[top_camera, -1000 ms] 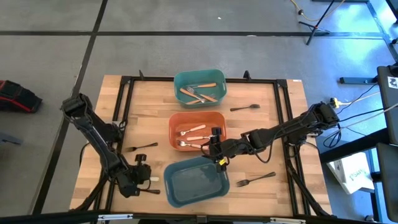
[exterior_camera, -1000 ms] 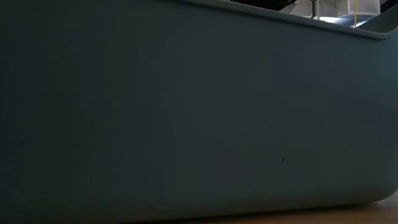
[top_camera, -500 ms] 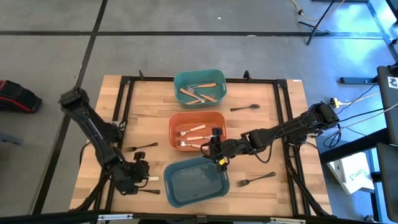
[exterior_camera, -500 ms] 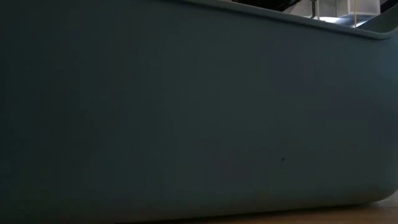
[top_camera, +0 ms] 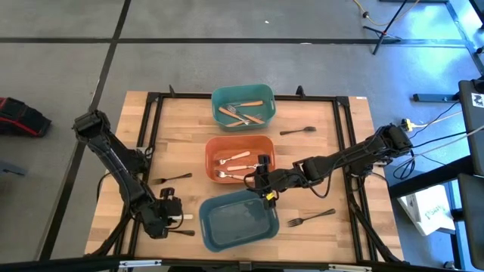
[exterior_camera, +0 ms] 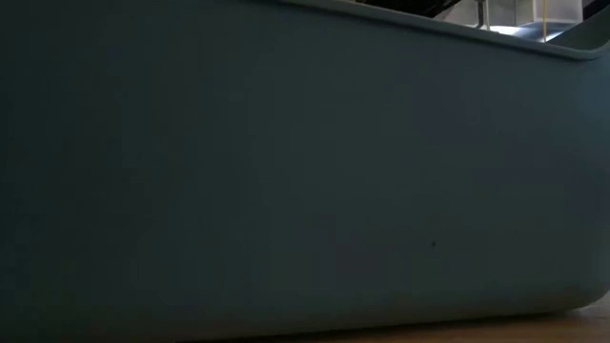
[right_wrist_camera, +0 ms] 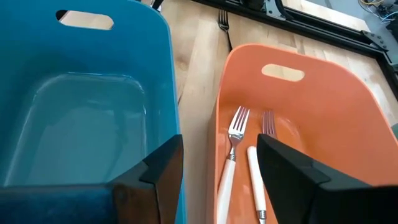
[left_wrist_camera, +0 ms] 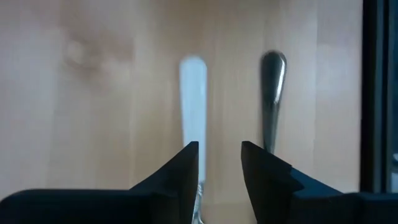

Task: Sort silverware by color (type)
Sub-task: Put the white fork into the orange bin

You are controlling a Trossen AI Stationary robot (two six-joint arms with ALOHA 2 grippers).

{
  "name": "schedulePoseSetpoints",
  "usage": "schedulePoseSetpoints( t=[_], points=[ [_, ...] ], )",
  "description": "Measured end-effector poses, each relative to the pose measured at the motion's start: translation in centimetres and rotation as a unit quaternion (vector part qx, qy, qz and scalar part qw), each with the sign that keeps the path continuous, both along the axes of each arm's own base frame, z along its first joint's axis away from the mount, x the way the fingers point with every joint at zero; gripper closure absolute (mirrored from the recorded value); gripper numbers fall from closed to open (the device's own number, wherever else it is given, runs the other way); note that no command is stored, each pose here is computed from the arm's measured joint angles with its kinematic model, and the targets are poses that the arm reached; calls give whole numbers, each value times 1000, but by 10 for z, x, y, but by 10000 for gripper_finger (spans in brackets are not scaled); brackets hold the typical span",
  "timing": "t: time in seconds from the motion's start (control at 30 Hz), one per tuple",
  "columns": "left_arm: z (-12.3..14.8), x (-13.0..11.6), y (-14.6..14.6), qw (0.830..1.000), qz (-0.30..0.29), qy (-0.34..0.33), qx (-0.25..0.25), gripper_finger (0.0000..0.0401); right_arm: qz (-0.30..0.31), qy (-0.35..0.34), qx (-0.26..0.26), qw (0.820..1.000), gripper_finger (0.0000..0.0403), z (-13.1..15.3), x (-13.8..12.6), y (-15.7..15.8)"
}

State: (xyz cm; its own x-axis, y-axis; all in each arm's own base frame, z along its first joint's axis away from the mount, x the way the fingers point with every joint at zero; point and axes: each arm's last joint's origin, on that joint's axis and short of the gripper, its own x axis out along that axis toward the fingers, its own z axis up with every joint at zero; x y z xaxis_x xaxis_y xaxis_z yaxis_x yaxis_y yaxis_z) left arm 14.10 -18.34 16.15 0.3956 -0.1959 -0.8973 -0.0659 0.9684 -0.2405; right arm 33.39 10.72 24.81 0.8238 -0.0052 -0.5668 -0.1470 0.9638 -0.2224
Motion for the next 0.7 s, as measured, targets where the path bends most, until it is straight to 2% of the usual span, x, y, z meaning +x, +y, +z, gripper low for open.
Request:
schedulePoseSetpoints(
  t=[0.2,0.4,0.57,0.7],
  points=[
    [-4,0,0,1000,1,2,16,284,0,0,0,1000,213,0,0,0],
    [-27,1,-4,997,-6,48,56,284,0,0,0,1000,213,0,0,0],
    [-34,2,-5,995,-9,71,67,285,-1,-1,0,1000,213,0,0,0],
    [-34,3,-3,995,-5,75,64,308,-1,-1,0,1000,213,0,0,0]
  ],
)
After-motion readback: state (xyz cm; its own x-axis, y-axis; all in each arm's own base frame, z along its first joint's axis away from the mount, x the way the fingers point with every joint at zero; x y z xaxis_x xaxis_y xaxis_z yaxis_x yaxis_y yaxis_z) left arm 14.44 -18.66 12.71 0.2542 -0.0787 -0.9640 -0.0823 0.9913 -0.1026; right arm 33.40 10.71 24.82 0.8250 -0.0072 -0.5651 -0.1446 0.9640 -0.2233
